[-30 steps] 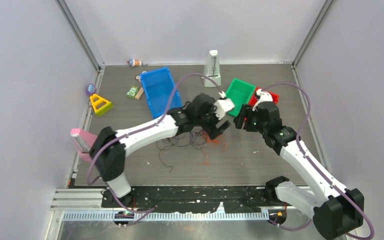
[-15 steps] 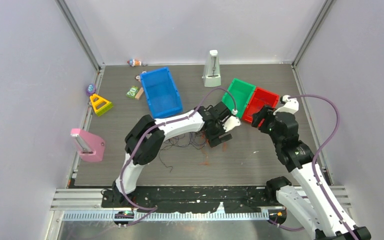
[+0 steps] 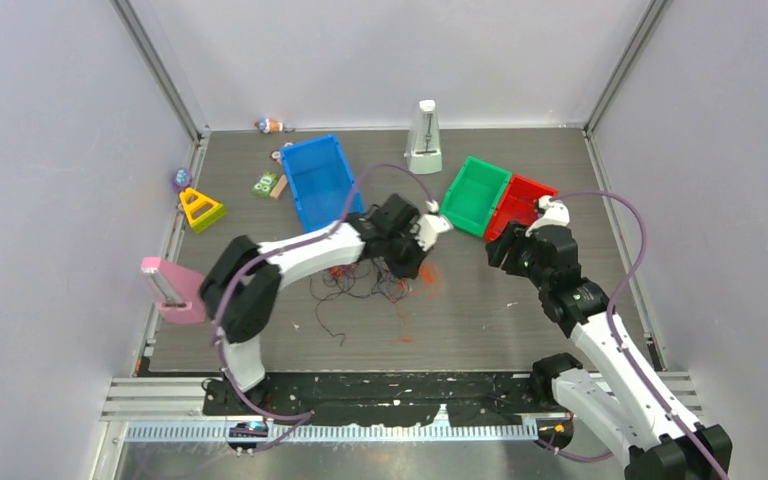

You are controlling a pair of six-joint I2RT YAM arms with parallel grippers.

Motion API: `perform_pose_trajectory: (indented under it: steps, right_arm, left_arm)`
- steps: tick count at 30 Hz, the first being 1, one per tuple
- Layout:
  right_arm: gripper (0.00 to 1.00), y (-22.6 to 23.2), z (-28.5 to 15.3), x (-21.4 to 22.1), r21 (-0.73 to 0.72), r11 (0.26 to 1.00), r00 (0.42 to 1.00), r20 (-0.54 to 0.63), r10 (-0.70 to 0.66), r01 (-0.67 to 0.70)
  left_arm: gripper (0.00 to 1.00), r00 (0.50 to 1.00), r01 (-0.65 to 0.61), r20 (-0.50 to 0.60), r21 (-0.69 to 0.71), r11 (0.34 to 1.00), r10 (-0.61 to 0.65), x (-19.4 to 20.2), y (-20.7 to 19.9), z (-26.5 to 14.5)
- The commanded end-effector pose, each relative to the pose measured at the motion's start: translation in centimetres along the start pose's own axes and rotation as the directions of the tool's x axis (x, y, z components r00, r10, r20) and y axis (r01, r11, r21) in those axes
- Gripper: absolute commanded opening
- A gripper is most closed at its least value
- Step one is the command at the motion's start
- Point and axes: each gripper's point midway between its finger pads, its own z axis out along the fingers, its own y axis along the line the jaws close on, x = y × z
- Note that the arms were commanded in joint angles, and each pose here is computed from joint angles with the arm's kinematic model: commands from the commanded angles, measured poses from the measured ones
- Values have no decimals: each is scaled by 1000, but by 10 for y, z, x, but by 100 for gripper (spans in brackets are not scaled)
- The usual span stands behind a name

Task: Untangle the cables
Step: Untie the cable.

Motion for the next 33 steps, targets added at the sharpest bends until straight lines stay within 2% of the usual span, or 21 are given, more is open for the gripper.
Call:
perform_pose_trajectory:
  steps: [1, 4, 9, 14, 18, 23, 28, 33]
  right_arm:
    - [60, 54, 2, 1, -304, 953, 1000, -12, -20, 16]
    - [60, 84, -4, 4, -479, 877, 1000, -3, -24, 19]
    - [62, 122, -17, 9, -686, 727, 999, 20, -29, 35]
    - [65, 157, -31, 23, -761, 641, 995, 60, -81, 98]
    - [64, 169, -23, 31, -729, 677, 995, 80, -63, 101]
    - [59, 173, -15, 26, -723, 690, 993, 105, 58, 36]
    - [56, 178, -5, 26, -707, 706, 993, 102, 56, 33]
    - [46, 181, 0, 25, -702, 711, 993, 100, 58, 29]
  left_arm:
    - [0, 894, 76, 414, 233, 969, -170, -71, -13, -73]
    - [0, 833, 109, 482, 337, 935, -271, -72, -11, -93]
    - [0, 773, 116, 520, 448, 886, -364, -74, -16, -108]
    - [0, 727, 177, 561, 405, 897, -397, -74, 1, -109]
    - [0, 702, 186, 592, 383, 905, -396, -74, 4, -112]
    - [0, 671, 211, 601, 406, 889, -434, -73, 9, -114]
    - [0, 657, 201, 600, 444, 873, -456, -73, 6, -117]
    - [0, 653, 186, 608, 448, 874, -451, -72, 3, -119]
